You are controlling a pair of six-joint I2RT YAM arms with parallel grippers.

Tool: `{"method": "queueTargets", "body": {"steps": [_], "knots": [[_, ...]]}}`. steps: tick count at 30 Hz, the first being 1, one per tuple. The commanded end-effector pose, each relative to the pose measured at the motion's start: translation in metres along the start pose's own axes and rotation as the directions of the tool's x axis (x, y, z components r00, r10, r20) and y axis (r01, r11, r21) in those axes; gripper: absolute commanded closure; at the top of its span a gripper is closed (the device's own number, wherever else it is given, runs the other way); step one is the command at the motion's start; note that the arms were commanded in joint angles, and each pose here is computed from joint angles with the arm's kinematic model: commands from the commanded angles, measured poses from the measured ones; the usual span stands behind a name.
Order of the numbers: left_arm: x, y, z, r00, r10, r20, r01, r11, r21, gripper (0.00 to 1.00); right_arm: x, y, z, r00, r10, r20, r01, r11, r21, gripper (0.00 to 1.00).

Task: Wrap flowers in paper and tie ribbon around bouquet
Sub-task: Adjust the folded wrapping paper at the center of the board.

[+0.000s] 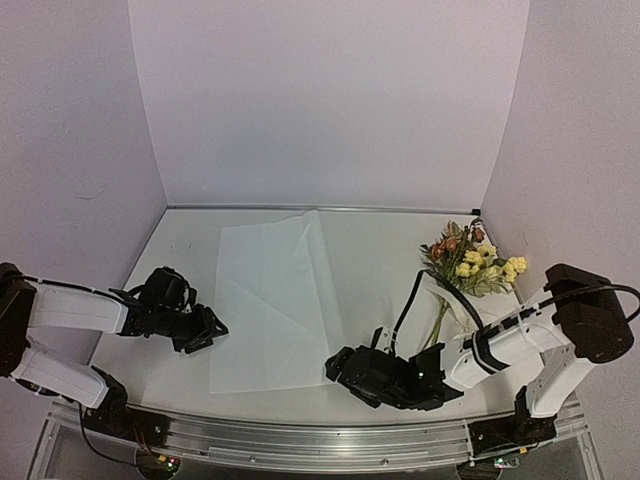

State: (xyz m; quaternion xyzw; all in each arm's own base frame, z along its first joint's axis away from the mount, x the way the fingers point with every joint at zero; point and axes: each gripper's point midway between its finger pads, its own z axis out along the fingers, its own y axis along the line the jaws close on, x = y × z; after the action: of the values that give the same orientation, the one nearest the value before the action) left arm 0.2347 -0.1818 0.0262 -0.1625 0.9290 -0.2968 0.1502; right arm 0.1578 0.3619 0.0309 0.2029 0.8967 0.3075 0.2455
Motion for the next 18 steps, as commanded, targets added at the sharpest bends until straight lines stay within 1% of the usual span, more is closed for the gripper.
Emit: {"method": "queueTargets", "body": {"steps": [1,4,11,15,18], "knots": [[-0.006,-0.007,0.0,1.0,0.012,0.016,-0.012,1.0,0.008,0.47,0.003,0.006,-0.015,0.999,0.046,-0.008,-0.046,0.999,-0.021,0.16],[-0.006,-0.007,0.0,1.0,0.014,0.015,-0.015,1.0,0.008,0.47,0.011,0.018,-0.021,0.999,0.032,-0.023,-0.033,0.999,-0.034,0.15],[-0.006,-0.007,0.001,1.0,0.019,0.014,-0.019,1.0,0.006,0.46,0.008,0.031,-0.018,0.999,0.027,0.018,-0.025,0.997,-0.079,0.15],[-0.006,-0.006,0.002,1.0,0.018,0.013,-0.018,1.0,0.005,0.46,0.002,0.042,-0.015,0.998,0.006,0.059,0.001,0.995,-0.104,0.17],[-0.006,-0.006,0.002,1.0,0.019,0.015,-0.02,1.0,0.006,0.46,0.004,0.045,-0.011,0.999,0.012,0.053,-0.006,0.993,-0.119,0.18]]}}
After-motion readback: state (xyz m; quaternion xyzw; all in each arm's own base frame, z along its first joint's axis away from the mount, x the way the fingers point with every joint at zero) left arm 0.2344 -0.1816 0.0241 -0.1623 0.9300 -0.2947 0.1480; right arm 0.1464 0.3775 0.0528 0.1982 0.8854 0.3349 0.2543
